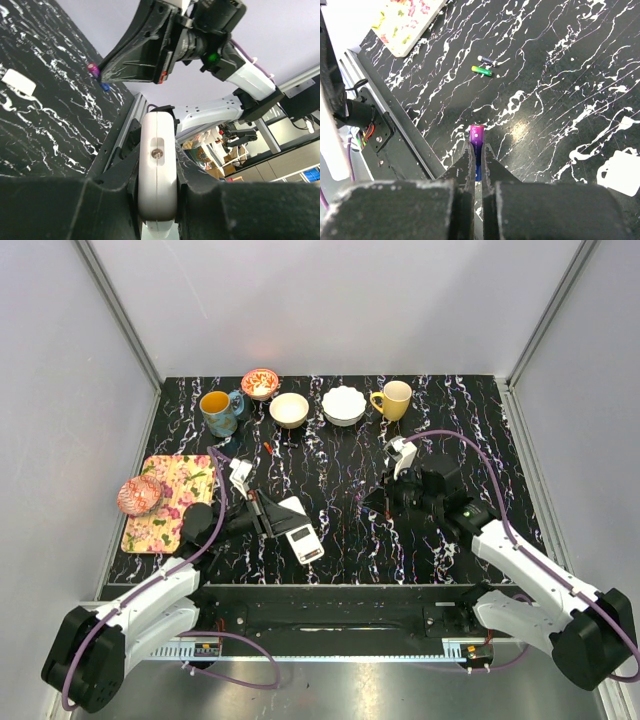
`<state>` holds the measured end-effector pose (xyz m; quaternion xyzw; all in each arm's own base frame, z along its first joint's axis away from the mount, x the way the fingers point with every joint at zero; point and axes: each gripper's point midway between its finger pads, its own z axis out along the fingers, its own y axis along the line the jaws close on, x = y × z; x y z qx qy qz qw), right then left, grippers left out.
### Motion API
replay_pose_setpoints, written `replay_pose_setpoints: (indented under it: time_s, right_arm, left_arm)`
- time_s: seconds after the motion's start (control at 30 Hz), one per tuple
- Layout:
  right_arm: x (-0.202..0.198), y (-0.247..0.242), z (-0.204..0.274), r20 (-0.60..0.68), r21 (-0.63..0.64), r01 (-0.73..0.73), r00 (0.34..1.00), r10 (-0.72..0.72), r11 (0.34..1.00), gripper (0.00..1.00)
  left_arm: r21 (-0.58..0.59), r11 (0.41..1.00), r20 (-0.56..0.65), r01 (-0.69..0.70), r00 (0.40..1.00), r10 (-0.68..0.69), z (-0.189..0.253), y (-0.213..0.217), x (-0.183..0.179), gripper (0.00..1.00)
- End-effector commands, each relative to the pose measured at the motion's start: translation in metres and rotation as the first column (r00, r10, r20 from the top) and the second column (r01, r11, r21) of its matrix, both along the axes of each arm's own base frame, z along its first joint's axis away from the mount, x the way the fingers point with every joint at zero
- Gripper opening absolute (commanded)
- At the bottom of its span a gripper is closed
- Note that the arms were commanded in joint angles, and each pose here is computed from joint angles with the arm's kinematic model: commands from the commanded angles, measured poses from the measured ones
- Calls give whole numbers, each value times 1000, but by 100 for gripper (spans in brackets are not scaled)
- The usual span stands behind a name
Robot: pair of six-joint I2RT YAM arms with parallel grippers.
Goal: Load the batteries into the remote control
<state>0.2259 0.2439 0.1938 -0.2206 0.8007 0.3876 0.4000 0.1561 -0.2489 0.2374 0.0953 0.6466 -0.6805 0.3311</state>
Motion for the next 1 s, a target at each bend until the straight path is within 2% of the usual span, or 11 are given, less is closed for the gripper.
replay_pose_setpoints:
  time_s: [0.0,0.4,0.73,0.87,0.97]
  right_arm:
    - [0,9,11,31,63,-28,999,26,998,0]
    - [2,11,9,13,68,-22,1000,21,997,0]
    - [-4,22,22,13,174,-58,998,57,983,0]
    - [-3,25,13,-16,167,-64,998,67,984,0]
    - [6,23,7,-18,112,-41,999,44,993,0]
  left_arm:
    - [-102,994,160,44,987,-27,38,4,-14,0]
    - [-132,990,170,51,985,-28,38,5,-16,0]
    - [-133,989,171,63,985,-39,38,5,-16,0]
    - [-142,988,174,63,984,-38,40,5,-17,0]
    - [-137,988,168,65,985,-41,39,5,-17,0]
